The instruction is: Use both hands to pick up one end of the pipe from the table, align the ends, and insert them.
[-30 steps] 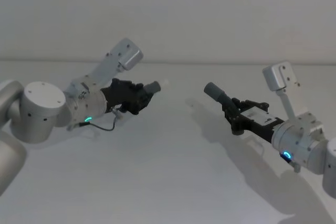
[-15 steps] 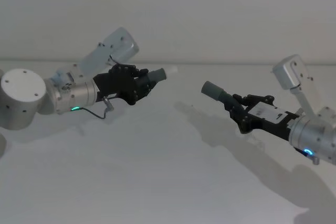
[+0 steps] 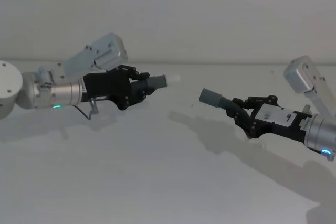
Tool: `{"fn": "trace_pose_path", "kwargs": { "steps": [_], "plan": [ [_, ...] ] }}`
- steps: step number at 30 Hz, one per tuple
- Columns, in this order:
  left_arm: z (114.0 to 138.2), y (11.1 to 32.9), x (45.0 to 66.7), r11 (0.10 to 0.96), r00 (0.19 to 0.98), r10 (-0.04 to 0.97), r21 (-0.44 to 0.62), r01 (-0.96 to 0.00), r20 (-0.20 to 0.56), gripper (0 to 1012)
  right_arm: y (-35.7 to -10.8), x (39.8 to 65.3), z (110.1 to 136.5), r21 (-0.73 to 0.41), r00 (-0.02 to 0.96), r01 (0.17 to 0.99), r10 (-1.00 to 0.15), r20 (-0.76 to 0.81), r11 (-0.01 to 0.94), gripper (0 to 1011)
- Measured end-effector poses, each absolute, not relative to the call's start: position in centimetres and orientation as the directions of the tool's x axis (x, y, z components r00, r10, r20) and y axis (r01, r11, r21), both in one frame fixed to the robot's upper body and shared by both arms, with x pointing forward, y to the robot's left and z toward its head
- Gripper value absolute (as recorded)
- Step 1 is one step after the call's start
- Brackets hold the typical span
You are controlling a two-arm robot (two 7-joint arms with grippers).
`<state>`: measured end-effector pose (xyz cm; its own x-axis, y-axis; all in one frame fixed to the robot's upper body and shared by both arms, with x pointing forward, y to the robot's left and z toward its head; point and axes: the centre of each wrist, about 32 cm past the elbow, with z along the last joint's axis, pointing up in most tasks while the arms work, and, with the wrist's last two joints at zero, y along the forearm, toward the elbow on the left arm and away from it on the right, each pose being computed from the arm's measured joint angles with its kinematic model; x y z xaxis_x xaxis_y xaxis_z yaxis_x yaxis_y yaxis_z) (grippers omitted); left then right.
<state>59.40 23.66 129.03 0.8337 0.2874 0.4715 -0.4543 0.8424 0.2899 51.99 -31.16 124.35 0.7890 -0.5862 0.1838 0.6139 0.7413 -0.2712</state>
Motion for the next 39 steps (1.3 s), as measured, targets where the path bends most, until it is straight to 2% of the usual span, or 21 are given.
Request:
{"fn": "trace_pose_path", "kwargs": {
  "steps": [16, 27, 39],
  "plan": [
    [130.0, 25.3, 59.5, 0.879, 0.865, 0.144, 0.340, -0.335, 0.480, 348, -31.3, 52.0, 125.6, -0.261, 0.846, 0.531, -0.484, 0.226, 0.806, 274],
    [130.4, 25.5, 59.6, 0.893, 0.876, 0.113, 0.338, -0.296, 0.470, 348, -30.5, 51.8, 126.2, -0.272, 0.867, 0.492, -0.437, 0.239, 0.827, 274],
    [130.5, 25.6, 59.3, 0.906, 0.886, 0.096, 0.329, -0.267, 0.455, 348, -30.0, 51.9, 126.4, -0.282, 0.871, 0.484, -0.426, 0.243, 0.828, 274]
  ]
}}
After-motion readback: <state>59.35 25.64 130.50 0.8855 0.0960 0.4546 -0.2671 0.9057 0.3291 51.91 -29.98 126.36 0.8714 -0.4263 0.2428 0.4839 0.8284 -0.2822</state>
